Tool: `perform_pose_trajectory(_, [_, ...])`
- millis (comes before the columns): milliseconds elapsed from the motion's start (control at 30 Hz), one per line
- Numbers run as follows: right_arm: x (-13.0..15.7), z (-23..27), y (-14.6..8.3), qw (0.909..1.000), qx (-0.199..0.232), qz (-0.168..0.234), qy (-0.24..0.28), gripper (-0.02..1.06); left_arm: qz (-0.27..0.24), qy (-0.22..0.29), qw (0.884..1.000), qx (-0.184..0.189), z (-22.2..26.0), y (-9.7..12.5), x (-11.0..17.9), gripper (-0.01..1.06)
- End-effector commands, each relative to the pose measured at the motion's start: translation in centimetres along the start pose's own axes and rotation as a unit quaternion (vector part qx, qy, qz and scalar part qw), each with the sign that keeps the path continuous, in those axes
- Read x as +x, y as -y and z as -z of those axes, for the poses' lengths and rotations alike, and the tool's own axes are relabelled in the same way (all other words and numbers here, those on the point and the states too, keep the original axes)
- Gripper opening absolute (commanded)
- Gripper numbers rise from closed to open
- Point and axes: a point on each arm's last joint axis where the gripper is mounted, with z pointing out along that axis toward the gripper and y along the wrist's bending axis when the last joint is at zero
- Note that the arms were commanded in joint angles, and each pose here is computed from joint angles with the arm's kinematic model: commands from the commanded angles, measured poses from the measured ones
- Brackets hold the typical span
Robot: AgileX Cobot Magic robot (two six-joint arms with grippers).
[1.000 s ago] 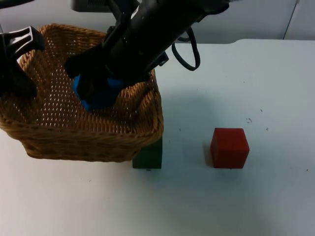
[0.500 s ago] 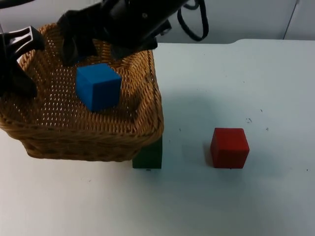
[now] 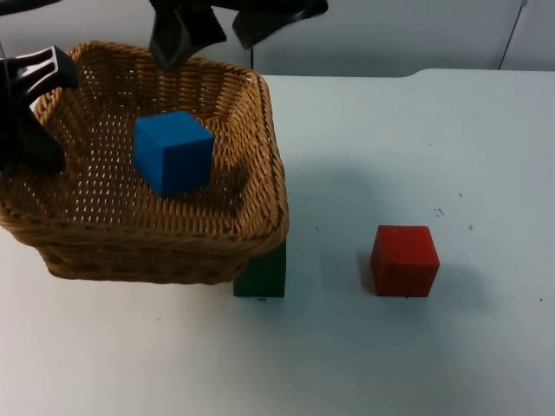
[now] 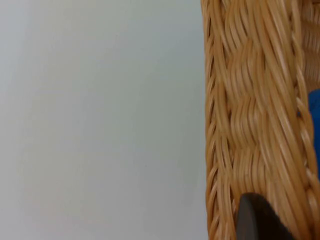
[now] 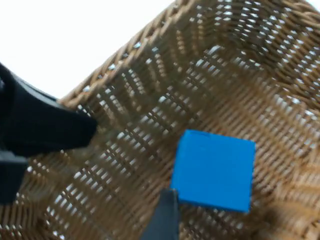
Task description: Pick up the basket with the left hand and place the blue cube into the basket with the right hand.
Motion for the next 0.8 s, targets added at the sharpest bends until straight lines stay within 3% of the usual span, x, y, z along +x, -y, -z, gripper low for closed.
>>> perform_pose_trajectory(0, [-0.3, 1.1, -0.1, 0.9999, 0.007, 0.008, 0.0, 0.77, 0.011, 0.014, 1.0, 0.006, 0.4, 0.2, -0.3, 0.0])
perform_pose_trajectory(333, [-0.5, 3.3, -0.4, 0.9999, 0.006, 0.012, 0.001, 0.77, 0.004, 0.015, 1.0, 0.006, 0.4, 0.2, -0.3, 0.0])
perform_pose_trajectory(767, [-0.3, 4.4, -0.6, 0.9997, 0.003, 0.02, -0.016, 0.77, -0.011, 0.052, 0.999, -0.011, 0.5, -0.2, -1.0, 0.0])
